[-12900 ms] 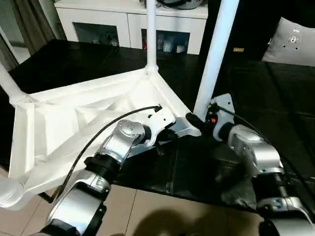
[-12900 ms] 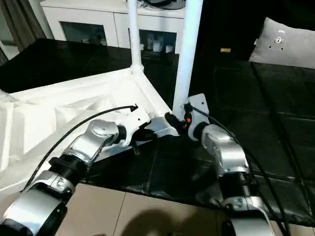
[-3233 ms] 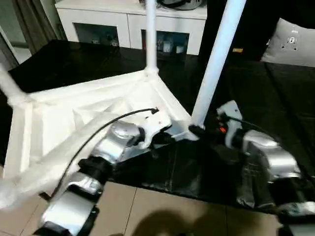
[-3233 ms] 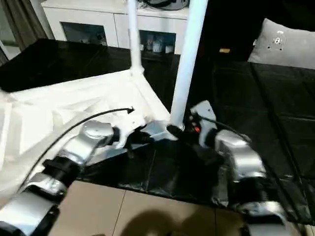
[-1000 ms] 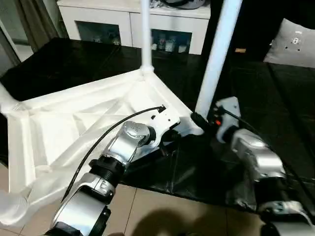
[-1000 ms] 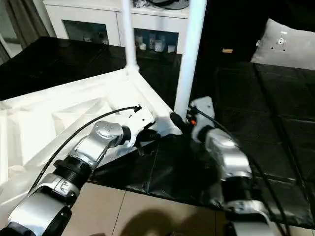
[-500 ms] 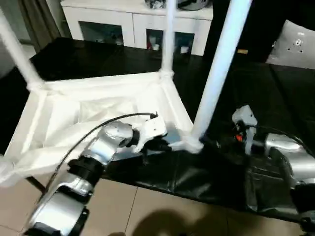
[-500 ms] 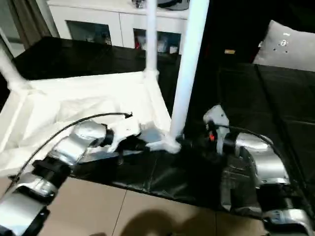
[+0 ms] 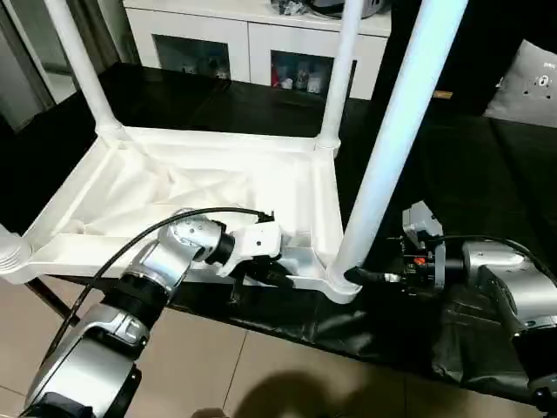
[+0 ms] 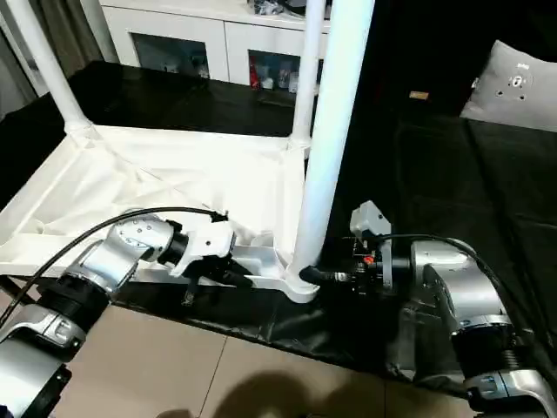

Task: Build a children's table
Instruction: Rotate leg to tighten

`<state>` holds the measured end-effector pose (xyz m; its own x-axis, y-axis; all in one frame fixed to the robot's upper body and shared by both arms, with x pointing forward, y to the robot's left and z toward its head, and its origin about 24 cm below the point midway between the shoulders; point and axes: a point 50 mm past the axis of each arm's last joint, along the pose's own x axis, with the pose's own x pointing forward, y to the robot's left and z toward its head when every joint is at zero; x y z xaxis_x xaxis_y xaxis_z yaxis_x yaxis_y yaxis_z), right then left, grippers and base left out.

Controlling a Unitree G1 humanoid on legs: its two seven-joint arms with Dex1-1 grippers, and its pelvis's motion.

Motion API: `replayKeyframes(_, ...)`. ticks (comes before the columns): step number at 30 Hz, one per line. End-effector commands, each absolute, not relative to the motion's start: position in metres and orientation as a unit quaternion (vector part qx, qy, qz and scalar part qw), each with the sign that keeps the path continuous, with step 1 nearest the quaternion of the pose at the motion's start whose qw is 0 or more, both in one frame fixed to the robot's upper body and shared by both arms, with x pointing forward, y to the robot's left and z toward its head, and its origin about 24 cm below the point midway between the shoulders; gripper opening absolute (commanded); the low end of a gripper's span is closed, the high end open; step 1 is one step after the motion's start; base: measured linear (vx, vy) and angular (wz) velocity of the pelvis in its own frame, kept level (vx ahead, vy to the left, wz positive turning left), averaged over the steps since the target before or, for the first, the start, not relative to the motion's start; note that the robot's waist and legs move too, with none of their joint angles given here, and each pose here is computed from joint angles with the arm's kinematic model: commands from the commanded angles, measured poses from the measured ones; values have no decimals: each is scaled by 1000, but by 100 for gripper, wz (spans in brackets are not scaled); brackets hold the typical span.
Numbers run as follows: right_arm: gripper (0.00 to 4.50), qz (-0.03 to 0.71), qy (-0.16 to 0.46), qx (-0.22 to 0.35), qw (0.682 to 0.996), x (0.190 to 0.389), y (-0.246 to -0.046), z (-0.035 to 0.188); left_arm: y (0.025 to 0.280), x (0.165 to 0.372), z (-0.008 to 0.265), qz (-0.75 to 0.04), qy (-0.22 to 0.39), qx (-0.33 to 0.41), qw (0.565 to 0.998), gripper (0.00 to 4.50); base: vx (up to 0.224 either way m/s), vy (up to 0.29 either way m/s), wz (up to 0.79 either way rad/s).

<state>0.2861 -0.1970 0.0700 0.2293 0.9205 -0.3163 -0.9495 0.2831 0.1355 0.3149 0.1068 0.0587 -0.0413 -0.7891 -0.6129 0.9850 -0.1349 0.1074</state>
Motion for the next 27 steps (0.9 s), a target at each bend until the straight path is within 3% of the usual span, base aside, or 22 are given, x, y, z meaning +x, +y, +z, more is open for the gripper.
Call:
replayKeyframes(1,266,606,164,-37,778,286,-196,73,107,309,49,-721,204,296,593,0,0,0,0)
replayKeyframes(6,221,609,163,-20,776,284,-195,73,106,309,49,-721,203,287,597,0,0,0,0)
replayKeyframes(10,200,588,157,10,793,284,-189,74,101,309,51,-717,199,250,619,0,0,0,0)
replayKeyframes(16,194,442,189,19,877,303,-173,60,81,319,50,-654,205,208,698,0,0,0,0)
replayKeyframes(17,193,442,189,19,877,303,-173,60,81,319,50,-654,205,208,698,0,0,0,0)
replayKeyframes(20,191,316,211,40,924,321,-168,51,61,326,48,-604,209,188,746,0,0,0,0)
replayKeyframes(26,191,210,196,47,957,338,-163,53,32,334,52,-544,203,154,799,0,0,0,0)
replayKeyframes(27,225,208,195,47,957,339,-164,54,32,334,52,-545,203,154,799,0,0,0,0)
